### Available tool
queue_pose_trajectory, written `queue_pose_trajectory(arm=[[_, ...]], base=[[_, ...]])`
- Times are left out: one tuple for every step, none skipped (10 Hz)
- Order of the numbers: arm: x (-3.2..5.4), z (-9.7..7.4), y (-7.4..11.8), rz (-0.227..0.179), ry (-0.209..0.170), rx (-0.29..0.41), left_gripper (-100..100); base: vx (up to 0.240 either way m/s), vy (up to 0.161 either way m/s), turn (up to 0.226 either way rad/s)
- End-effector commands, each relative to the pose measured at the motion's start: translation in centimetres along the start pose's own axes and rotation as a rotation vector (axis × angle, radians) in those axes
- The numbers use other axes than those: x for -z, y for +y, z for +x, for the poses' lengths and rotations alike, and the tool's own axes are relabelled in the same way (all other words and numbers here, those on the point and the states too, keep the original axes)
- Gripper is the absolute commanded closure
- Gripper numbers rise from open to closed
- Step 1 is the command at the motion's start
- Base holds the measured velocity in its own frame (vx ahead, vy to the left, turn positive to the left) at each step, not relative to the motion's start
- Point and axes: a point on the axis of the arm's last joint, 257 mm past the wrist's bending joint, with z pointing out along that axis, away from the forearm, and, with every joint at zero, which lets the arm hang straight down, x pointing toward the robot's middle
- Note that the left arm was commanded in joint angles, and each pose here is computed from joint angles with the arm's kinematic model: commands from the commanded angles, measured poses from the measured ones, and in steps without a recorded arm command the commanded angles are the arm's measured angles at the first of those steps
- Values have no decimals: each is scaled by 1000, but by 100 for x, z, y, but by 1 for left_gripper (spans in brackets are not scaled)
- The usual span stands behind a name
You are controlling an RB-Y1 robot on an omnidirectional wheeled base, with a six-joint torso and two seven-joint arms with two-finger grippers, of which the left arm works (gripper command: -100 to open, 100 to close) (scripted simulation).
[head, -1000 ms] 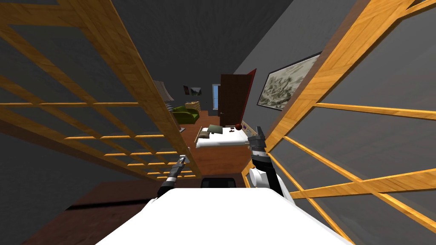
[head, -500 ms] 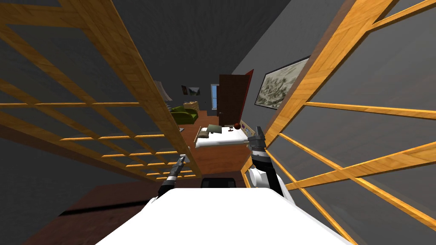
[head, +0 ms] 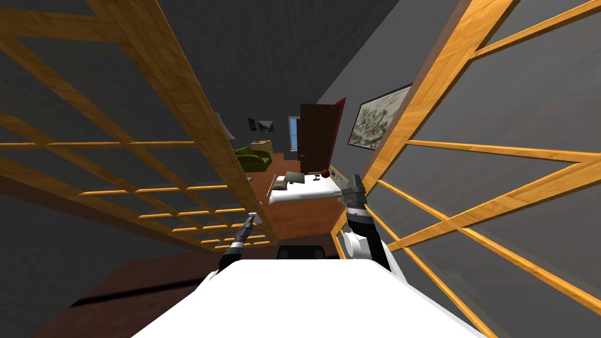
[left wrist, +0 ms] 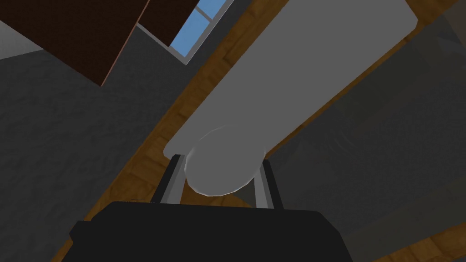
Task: Pull the door open
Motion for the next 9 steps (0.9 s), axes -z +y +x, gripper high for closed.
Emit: queue_pose_trajectory(arm=[[-2, 32, -14, -1, 2, 39, 100], [-18, 24, -12, -5, -4, 88, 100], [-35, 17, -10, -8, -10, 122, 100], [-35, 17, -10, -8, -10, 140, 100], [-51, 10, -7, -11, -17, 183, 100], [-51, 10, -7, -11, -17, 190, 100], [-68, 3, -4, -14, -23, 239, 100], [-86, -4, -1, -17, -30, 274, 100], [-86, -4, -1, -17, -30, 293, 100]], base=[[-35, 15, -37], [-45, 11, -64], [-68, 26, -88], [-48, 20, -48], [-55, 16, -57], [-40, 17, -33], [-42, 18, -56], [-71, 36, -109], [-52, 28, -56]])
